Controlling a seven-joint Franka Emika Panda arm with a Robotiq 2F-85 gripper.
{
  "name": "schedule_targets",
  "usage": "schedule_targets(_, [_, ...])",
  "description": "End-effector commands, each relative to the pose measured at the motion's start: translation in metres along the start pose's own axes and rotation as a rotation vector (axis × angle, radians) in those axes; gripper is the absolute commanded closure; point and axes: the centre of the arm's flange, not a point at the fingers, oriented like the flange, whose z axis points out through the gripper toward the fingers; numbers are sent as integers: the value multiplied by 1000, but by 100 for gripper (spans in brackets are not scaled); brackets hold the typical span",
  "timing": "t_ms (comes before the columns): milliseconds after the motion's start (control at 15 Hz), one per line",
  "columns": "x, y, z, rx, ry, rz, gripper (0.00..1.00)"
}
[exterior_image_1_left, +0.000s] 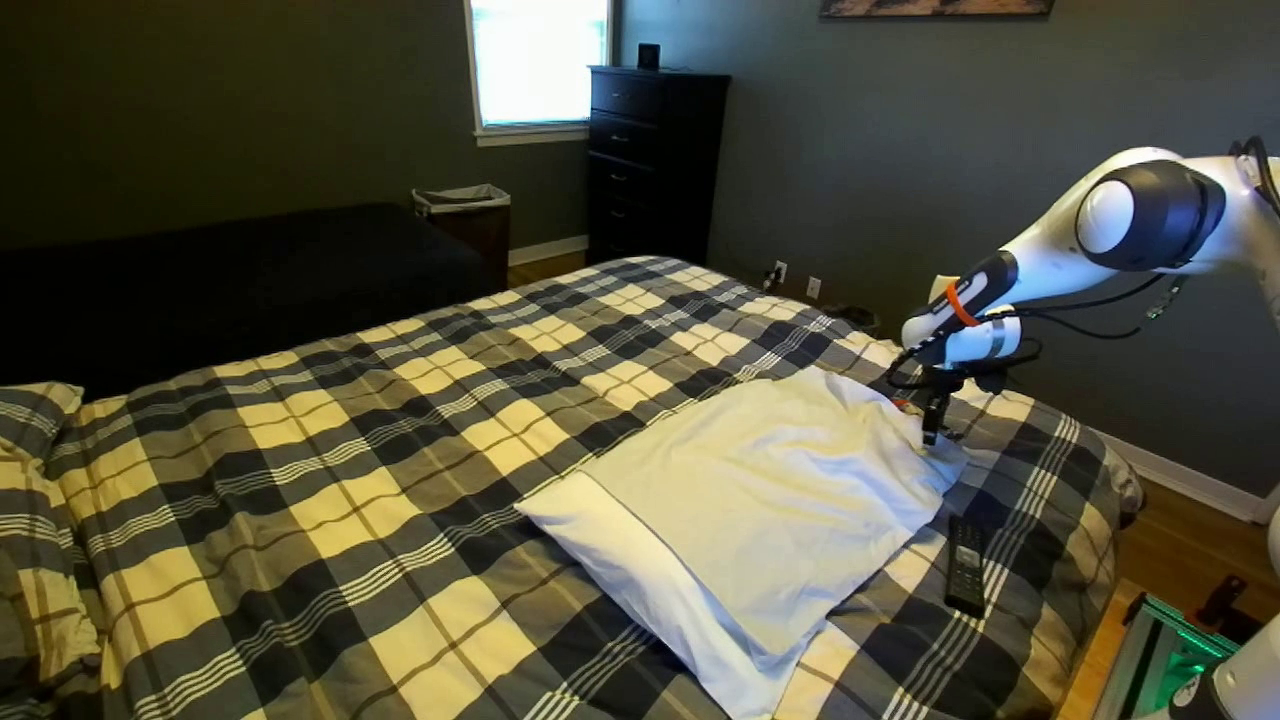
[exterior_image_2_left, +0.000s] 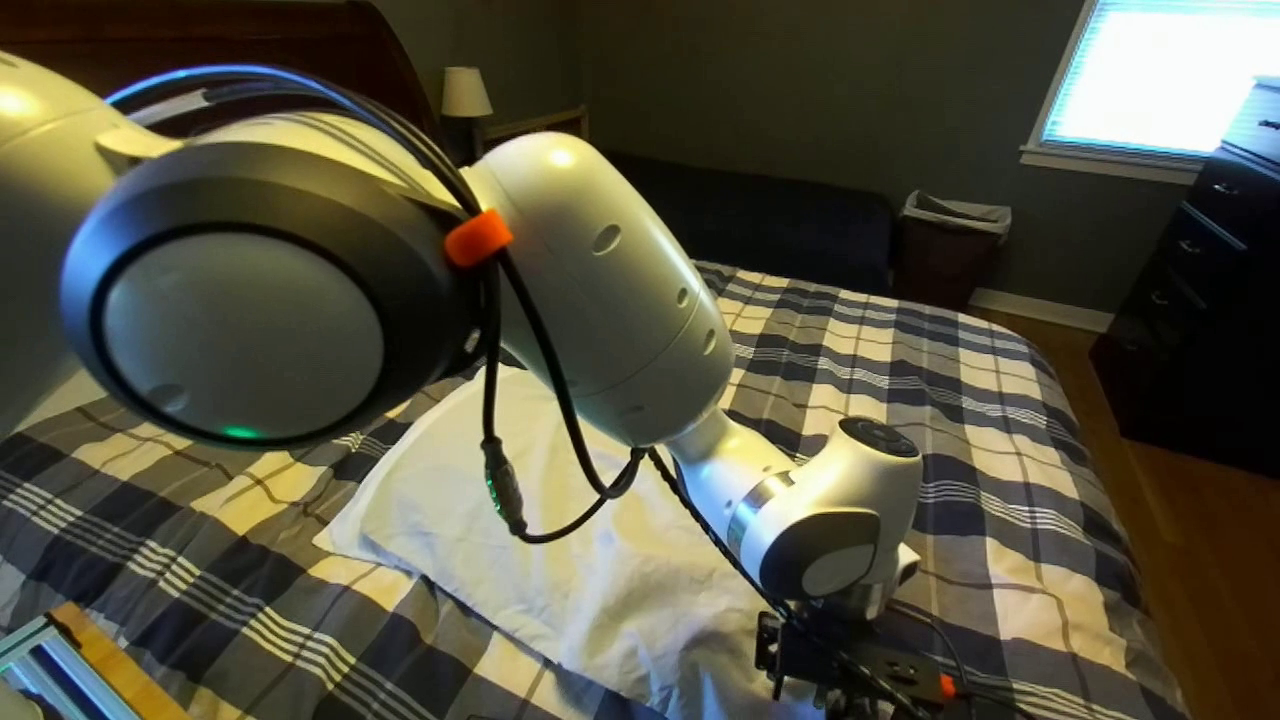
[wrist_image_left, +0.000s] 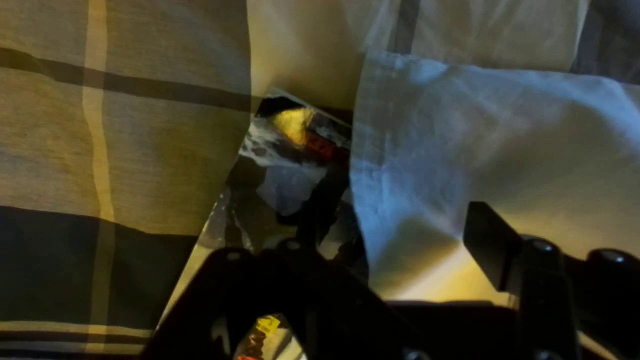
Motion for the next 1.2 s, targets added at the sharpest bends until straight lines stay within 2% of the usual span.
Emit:
schedule_targets(0, [6,10,8,28,10,-16,54])
schedule_targets(267, [8,11,9,35,2,-28,85])
schedule_targets(400, [4,12,7,45,-34,-21,100])
schedule_targets(667, [-9,20,0,54,-104,15,99])
schedule_targets(1133, [-13,37,-9,17,-135,64,99])
